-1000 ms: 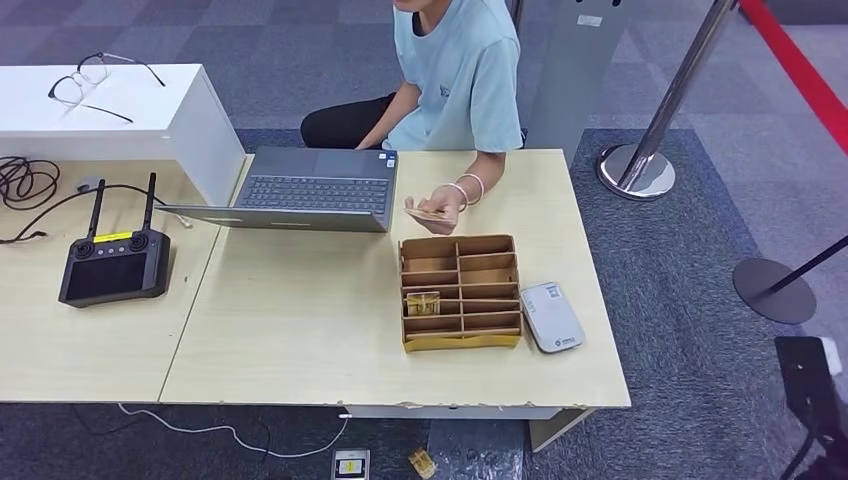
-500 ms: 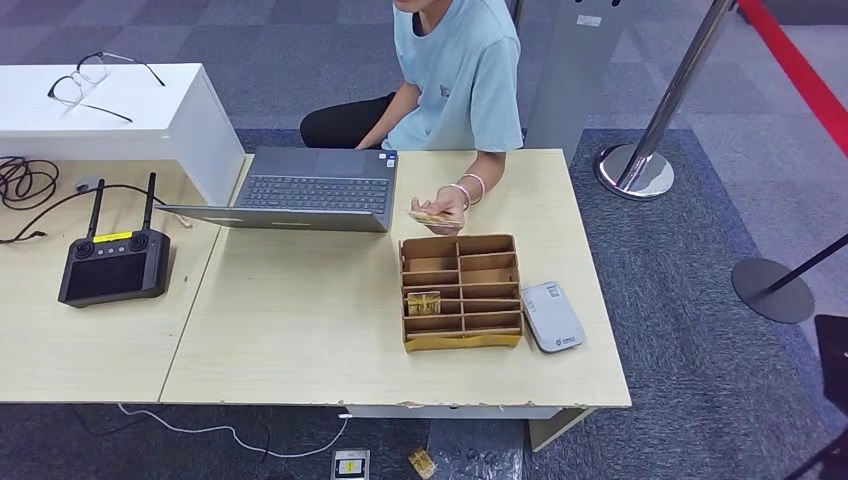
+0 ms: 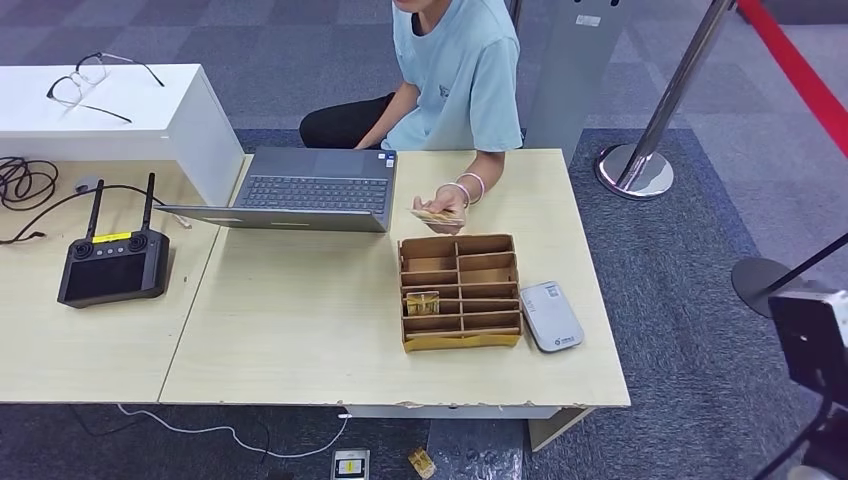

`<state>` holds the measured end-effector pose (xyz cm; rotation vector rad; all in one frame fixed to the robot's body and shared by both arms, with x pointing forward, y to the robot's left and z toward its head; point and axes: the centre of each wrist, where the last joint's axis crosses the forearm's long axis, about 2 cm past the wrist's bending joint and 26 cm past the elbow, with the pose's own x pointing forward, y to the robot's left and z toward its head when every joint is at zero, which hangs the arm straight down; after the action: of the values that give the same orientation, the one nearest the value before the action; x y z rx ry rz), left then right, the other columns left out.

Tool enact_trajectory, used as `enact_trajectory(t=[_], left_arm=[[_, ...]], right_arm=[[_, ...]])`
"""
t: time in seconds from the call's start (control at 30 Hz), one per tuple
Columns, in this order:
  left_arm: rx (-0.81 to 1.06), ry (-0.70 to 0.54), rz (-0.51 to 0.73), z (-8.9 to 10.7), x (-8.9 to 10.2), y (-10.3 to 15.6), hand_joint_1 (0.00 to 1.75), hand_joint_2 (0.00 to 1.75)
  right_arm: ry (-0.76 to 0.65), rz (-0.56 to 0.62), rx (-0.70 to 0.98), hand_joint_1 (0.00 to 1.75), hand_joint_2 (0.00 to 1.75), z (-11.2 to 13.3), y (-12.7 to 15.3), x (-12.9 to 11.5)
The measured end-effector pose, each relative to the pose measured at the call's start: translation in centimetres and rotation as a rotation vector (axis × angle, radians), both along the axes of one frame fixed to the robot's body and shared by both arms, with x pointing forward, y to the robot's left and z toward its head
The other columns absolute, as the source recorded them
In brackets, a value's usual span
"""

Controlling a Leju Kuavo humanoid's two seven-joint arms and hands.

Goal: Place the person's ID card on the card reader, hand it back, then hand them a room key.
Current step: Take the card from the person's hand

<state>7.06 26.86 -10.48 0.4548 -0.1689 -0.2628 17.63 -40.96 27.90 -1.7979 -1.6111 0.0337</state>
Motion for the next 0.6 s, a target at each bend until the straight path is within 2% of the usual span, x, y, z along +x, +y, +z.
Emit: enact_trajectory(t=[0.23,0.6], left_arm=[[0.001,-0.002,-0.027,0.0,0.0,-0.1,0.00,1.75],[-0.001,-0.002,-0.056,0.0,0.1,-0.1,0.00,1.75]], right_arm=[[-0.033,0.152,-0.055,0.00,1.75,2.4,4.0,2.3],[0.022,0.399,-0.083,0.00,1.75,3.5,9.1,4.9]])
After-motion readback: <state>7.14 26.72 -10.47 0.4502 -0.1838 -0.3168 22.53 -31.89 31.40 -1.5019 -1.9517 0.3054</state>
